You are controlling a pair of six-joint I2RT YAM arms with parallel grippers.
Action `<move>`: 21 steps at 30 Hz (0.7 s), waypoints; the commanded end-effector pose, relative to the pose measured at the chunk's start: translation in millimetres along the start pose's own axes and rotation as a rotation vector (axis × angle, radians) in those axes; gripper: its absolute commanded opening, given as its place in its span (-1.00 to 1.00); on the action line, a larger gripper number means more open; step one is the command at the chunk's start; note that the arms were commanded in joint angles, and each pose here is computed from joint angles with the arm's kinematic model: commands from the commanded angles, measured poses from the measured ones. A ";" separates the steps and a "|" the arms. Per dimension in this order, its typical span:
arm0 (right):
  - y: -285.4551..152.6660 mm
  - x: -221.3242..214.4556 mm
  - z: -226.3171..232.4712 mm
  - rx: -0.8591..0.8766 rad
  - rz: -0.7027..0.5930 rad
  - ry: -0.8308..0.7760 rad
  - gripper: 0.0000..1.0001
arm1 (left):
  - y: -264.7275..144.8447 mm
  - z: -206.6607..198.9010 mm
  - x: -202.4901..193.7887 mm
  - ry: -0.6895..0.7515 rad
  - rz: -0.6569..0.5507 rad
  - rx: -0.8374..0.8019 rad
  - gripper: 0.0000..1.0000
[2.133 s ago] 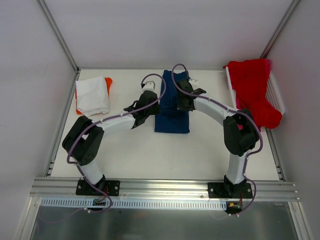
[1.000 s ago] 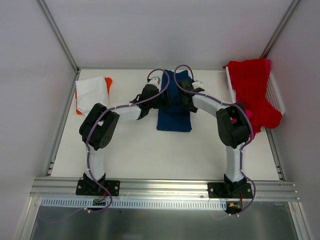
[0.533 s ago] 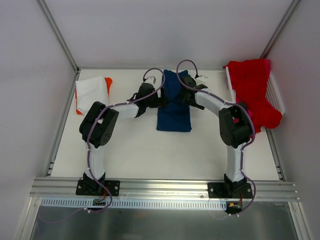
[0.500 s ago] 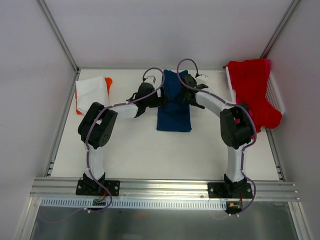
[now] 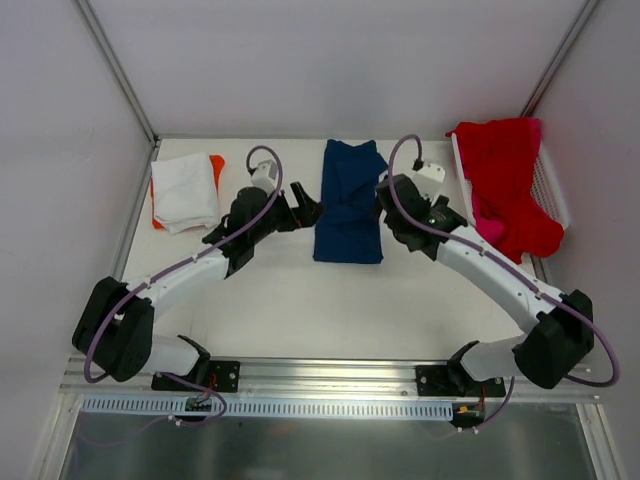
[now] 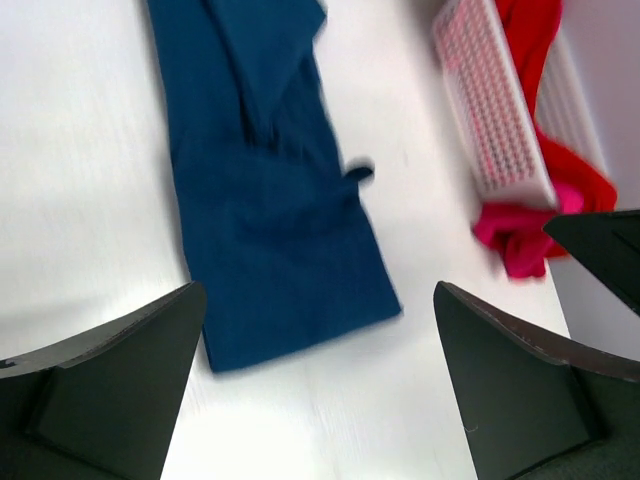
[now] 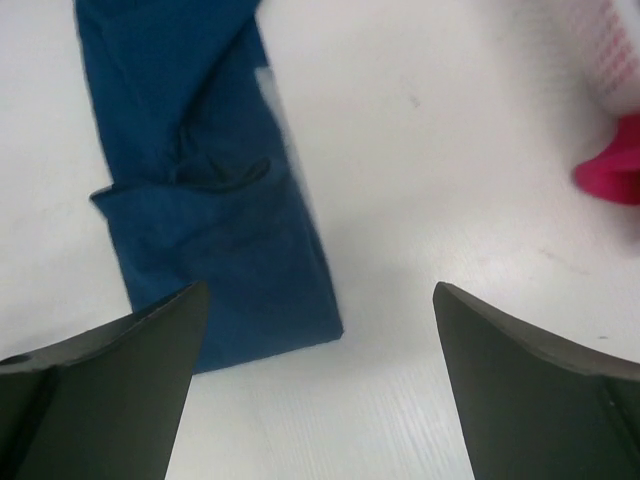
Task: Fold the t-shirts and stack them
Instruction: Fold the tshirt
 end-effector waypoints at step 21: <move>50.9 -126.3 -28.3 0.365 0.317 0.200 0.99 | 0.0 36.5 -125.1 -0.341 0.190 -0.115 0.96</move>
Point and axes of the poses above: each gripper's point midway between its finger pads, its own y axis out along the fingers, its own z axis along the line the jaws close on, x = y × z, the point moved 10 cm from there along -y, back along the fingers, and after that the axes turned 2 degrees about y, right-handed, at the moved point
